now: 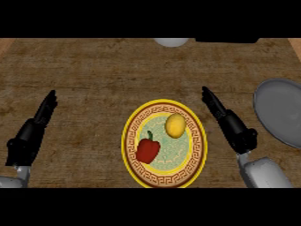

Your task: Pick the bell pepper from the plate and place it in the pan

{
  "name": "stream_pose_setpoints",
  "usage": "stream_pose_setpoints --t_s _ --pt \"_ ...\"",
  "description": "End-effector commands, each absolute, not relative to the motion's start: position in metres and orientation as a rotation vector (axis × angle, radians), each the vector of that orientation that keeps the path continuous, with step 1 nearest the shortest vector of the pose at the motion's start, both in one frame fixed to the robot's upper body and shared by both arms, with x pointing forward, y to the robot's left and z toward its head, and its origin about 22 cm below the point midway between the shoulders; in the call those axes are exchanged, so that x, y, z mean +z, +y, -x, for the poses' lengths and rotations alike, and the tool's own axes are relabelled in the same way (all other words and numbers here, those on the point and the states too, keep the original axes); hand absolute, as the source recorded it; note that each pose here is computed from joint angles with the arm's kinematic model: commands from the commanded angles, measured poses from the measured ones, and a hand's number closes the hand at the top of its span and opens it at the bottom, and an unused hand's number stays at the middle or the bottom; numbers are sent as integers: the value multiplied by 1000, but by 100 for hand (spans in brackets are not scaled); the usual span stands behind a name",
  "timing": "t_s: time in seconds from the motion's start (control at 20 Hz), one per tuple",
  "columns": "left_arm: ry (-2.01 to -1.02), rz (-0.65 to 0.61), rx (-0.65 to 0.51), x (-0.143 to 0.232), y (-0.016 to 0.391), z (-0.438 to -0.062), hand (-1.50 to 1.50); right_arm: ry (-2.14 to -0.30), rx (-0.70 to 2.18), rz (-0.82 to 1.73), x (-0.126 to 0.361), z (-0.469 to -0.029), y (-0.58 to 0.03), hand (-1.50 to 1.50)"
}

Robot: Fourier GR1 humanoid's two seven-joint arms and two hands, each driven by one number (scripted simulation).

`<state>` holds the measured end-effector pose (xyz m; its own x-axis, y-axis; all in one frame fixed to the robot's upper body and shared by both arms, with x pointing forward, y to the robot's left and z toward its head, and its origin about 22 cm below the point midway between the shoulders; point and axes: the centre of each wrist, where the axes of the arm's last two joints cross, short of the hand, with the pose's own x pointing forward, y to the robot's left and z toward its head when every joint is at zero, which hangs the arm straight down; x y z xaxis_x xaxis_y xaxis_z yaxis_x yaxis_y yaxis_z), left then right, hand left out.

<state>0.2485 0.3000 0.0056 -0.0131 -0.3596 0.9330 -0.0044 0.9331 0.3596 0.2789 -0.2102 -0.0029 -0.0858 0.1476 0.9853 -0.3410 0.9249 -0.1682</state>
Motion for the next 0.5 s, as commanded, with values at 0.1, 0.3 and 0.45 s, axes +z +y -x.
stream_pose_setpoints --t_s 0.1,0.3,0.45 --pt "-1626 -291 -143 14 311 -262 0 -1586 486 -258 -18 -283 -175 150" --pt "-1625 -177 -39 47 265 -298 0 -1546 528 -181 -35 -256 -124 150" --pt "-1595 -228 -17 34 286 -279 0 -1805 436 200 -33 -240 -149 -150"
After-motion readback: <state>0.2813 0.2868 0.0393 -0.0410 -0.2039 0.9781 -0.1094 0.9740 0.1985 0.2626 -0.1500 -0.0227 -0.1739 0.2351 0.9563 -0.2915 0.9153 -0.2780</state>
